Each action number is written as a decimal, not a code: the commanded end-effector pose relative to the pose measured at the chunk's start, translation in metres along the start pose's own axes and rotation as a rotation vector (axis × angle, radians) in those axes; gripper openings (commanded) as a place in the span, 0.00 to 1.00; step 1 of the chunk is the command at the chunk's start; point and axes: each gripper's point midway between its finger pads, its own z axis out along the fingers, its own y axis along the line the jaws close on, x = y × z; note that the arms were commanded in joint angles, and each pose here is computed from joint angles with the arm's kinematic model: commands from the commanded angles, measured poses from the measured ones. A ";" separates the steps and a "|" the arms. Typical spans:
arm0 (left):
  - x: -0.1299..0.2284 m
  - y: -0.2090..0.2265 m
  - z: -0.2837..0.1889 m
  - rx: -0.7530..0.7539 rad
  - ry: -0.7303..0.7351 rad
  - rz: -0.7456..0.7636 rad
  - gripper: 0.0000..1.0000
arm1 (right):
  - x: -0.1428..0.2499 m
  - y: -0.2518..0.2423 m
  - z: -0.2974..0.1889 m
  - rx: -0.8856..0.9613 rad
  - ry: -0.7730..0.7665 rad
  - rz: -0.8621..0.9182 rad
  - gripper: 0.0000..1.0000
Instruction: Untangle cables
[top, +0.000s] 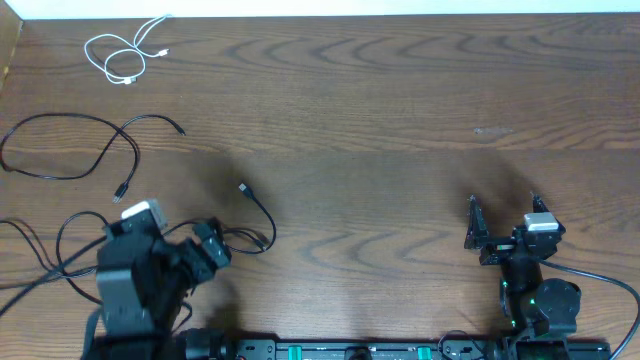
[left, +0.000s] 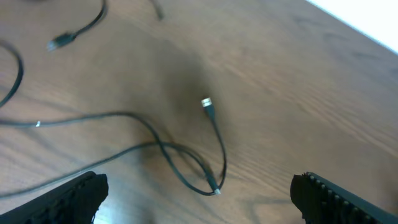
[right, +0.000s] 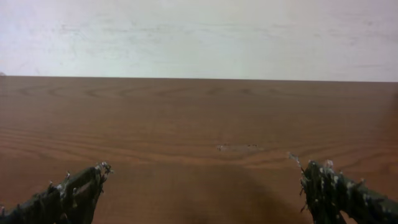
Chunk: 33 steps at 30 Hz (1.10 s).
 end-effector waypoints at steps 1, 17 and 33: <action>0.005 -0.014 -0.012 0.097 -0.030 0.169 1.00 | 0.000 -0.003 0.000 0.017 0.000 0.013 0.99; 0.001 -0.029 0.010 0.224 -0.299 0.417 0.98 | 0.000 -0.003 0.000 0.017 0.000 0.013 0.99; 0.004 -0.026 0.049 0.270 -0.522 0.440 0.98 | 0.000 -0.003 0.000 0.017 0.000 0.013 0.99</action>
